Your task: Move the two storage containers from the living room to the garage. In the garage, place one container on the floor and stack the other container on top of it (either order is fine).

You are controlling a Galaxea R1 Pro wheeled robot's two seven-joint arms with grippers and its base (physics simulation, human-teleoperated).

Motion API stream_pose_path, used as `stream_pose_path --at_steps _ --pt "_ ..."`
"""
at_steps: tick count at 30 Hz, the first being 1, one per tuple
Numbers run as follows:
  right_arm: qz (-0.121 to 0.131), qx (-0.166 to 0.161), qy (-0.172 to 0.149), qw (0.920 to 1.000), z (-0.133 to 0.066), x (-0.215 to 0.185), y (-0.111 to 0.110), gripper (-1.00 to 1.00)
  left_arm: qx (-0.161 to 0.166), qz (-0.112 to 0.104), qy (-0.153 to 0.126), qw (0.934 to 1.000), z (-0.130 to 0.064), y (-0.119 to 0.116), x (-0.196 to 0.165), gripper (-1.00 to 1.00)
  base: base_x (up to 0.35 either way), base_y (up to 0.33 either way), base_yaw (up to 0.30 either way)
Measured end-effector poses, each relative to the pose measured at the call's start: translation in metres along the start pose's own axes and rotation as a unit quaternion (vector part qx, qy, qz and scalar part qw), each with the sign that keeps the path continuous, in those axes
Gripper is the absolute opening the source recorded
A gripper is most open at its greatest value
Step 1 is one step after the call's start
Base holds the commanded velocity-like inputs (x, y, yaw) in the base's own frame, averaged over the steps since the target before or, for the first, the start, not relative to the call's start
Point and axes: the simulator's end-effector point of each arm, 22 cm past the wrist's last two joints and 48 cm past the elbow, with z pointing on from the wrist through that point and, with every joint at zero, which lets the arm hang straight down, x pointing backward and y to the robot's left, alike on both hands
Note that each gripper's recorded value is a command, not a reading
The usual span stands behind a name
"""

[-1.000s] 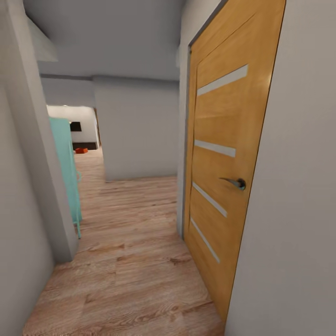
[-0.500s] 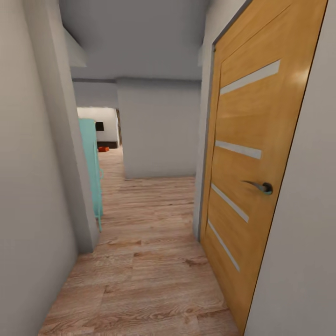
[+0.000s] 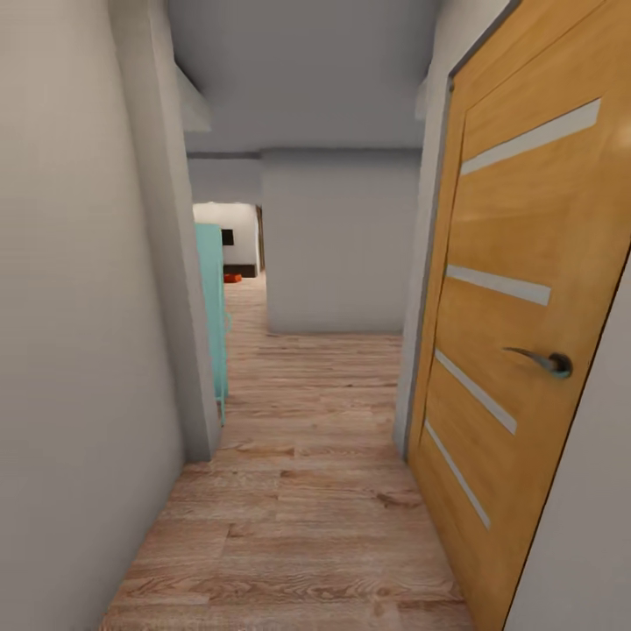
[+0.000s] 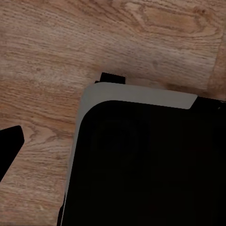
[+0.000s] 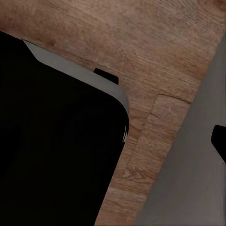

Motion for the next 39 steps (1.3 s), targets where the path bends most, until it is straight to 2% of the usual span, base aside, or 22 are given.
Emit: stream_pose_path --at_steps 26,39 --pt "0.003 0.002 0.000 1.0000 0.0001 0.0010 -0.0031 1.00 0.003 -0.002 0.007 1.0000 -0.0002 -0.0002 0.0032 1.00 0.301 0.000 0.011" --pt "-0.004 0.001 0.000 1.0000 0.0001 0.0010 -0.0026 1.00 0.003 -0.002 0.008 1.0000 -0.0002 -0.0003 0.0037 1.00 0.322 0.000 0.000"
